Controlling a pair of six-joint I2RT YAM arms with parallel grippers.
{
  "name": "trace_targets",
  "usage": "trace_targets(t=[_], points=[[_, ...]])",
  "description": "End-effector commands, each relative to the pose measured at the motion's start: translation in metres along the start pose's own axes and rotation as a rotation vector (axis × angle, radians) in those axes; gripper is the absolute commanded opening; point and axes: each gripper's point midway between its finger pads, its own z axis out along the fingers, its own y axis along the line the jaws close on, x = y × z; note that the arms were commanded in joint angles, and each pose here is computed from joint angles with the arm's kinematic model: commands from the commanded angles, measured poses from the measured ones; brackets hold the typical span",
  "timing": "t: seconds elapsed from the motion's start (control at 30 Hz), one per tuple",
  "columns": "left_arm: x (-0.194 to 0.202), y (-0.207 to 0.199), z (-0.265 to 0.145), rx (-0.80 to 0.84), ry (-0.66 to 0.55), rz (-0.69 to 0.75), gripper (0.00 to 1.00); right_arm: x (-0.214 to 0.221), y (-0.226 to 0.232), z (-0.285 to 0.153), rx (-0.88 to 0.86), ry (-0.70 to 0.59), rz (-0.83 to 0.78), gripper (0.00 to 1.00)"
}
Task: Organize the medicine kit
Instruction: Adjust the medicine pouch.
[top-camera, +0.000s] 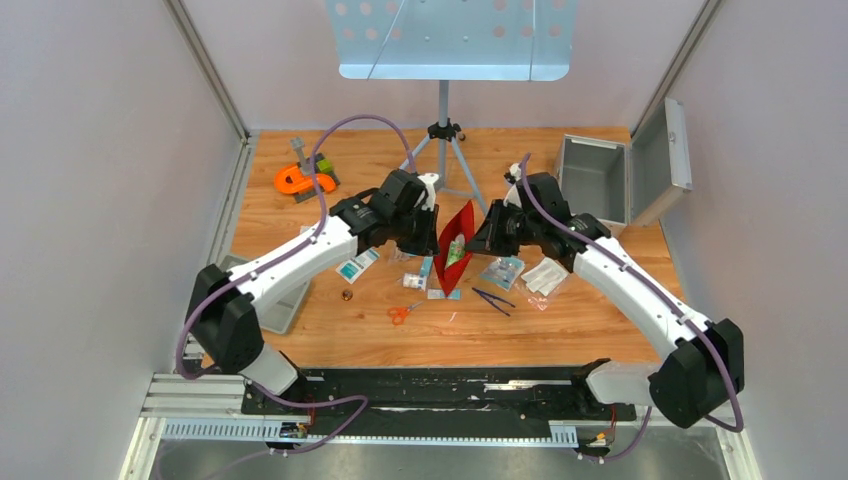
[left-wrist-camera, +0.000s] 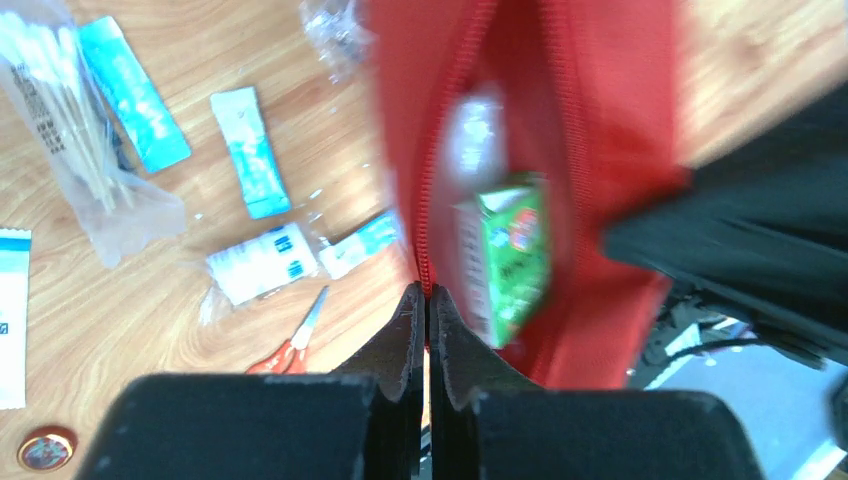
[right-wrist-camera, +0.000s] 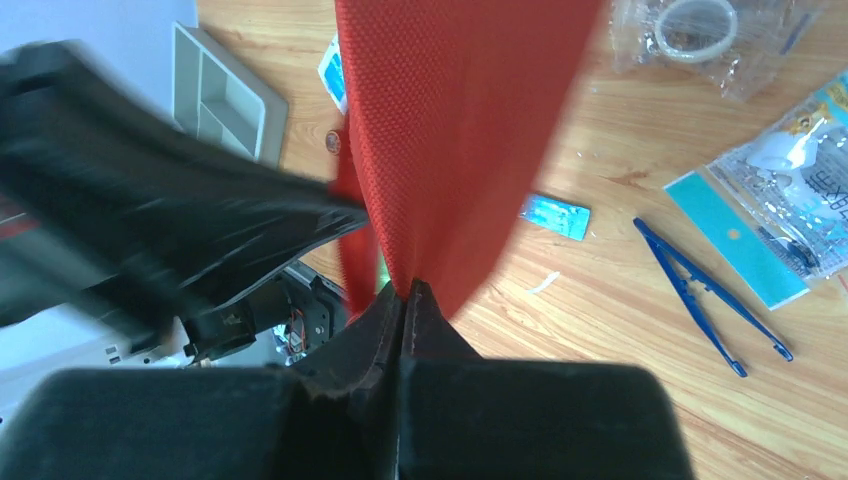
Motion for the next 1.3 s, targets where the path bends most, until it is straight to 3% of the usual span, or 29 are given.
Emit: trace_targets(t=[0.0,0.13,0.27,0.43,0.63,0.73,0.87,0.93,1.03,1.13,1.27], points=[[0.003,0.018,0.017,-0.081,0.036,0.035,0.00,-0.023,0.024,-0.019,-0.062,-0.119,-0.089,0.00],[-0.013,0.016,0.000,-0.099,-0.030,0.062,0.00,-0.015,-0.033,-0.005,0.215,-0.072,-0.033,0.00],[-0.013,0.043,-0.011,-0.212,-0.057,0.069,0.00,-0.015,-0.049,-0.009,0.308,-0.067,-0.040,0.00],[-0.009,0.055,-0.007,-0.236,-0.035,0.042,0.00,-0.023,-0.032,-0.015,0.260,-0.085,-0.055,0.00],[-0.014,-0.010,0.001,0.017,-0.016,0.043,0.00,-0.014,0.044,-0.008,-0.042,-0.044,-0.138,0.00],[-0.017,-0.013,-0.008,0.023,-0.041,0.047,0.00,-0.016,0.017,0.000,0.073,-0.073,-0.143,0.00],[-0.007,0.025,-0.004,-0.099,-0.059,0.019,0.00,-0.014,-0.045,0.000,0.329,-0.076,-0.083,0.00],[-0.001,0.033,0.005,-0.099,-0.017,-0.004,0.00,-0.015,-0.038,0.000,0.301,-0.058,-0.079,0.00],[0.004,0.007,0.011,0.027,0.048,-0.008,0.00,-0.016,-0.005,0.000,0.177,-0.037,-0.095,0.00],[-0.013,-0.027,-0.004,0.157,-0.020,0.004,0.00,-0.014,0.016,-0.001,0.087,-0.043,-0.127,0.00],[-0.019,-0.026,-0.015,0.138,-0.070,0.020,0.00,-0.010,0.003,0.005,0.128,-0.033,-0.119,0.00]])
